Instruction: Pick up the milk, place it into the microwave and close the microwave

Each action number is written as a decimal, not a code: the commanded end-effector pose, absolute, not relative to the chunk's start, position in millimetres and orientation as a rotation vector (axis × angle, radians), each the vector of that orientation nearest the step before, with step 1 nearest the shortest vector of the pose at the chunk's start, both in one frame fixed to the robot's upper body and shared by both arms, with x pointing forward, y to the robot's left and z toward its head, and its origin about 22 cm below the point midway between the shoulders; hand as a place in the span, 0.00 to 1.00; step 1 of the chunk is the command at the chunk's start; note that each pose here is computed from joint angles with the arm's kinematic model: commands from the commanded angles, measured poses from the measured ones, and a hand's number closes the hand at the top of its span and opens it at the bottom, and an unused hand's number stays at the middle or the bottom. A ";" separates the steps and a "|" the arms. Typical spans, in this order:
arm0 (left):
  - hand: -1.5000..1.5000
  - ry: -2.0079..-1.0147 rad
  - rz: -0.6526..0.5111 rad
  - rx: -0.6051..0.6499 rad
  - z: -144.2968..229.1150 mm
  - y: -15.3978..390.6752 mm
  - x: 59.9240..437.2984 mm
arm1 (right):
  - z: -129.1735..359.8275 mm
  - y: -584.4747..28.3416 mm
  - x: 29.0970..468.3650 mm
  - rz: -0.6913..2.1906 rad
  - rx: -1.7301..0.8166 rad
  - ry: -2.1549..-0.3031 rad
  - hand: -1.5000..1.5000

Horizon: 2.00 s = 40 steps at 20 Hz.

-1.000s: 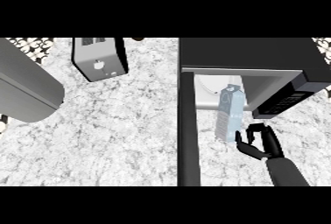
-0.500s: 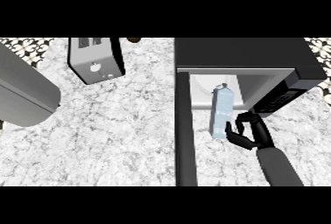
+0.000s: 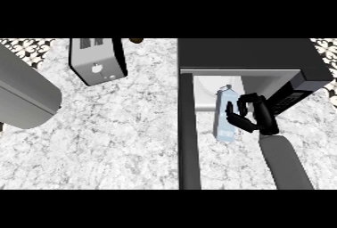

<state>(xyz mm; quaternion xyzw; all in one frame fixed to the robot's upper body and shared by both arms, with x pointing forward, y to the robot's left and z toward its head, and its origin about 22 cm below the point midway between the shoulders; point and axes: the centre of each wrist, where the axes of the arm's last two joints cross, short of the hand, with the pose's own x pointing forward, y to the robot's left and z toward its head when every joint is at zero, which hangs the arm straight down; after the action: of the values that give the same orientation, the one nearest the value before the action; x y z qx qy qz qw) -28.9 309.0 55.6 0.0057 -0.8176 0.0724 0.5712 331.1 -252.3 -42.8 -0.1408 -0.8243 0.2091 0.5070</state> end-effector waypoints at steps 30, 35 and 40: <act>0.00 -1.930 0.035 -0.087 33.7 340.1 33.3 | -3.5 -243.4 416.3 0.420 -0.818 -1.777 0.00; 0.00 -1.919 -0.014 -0.111 31.5 329.0 40.3 | -8.6 -243.3 413.8 0.394 -0.734 -1.788 0.00; 0.00 -1.914 0.010 -0.156 28.9 308.9 41.4 | -9.6 -241.3 413.8 0.386 -0.571 -1.838 0.00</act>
<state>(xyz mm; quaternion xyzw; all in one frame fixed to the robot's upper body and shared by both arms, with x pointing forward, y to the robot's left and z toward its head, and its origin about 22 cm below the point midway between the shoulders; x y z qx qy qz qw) 39.5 321.7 30.5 -0.0578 -0.8187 0.0050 0.5713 417.6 -240.0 -3.2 -0.2804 -0.7664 0.1679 0.5530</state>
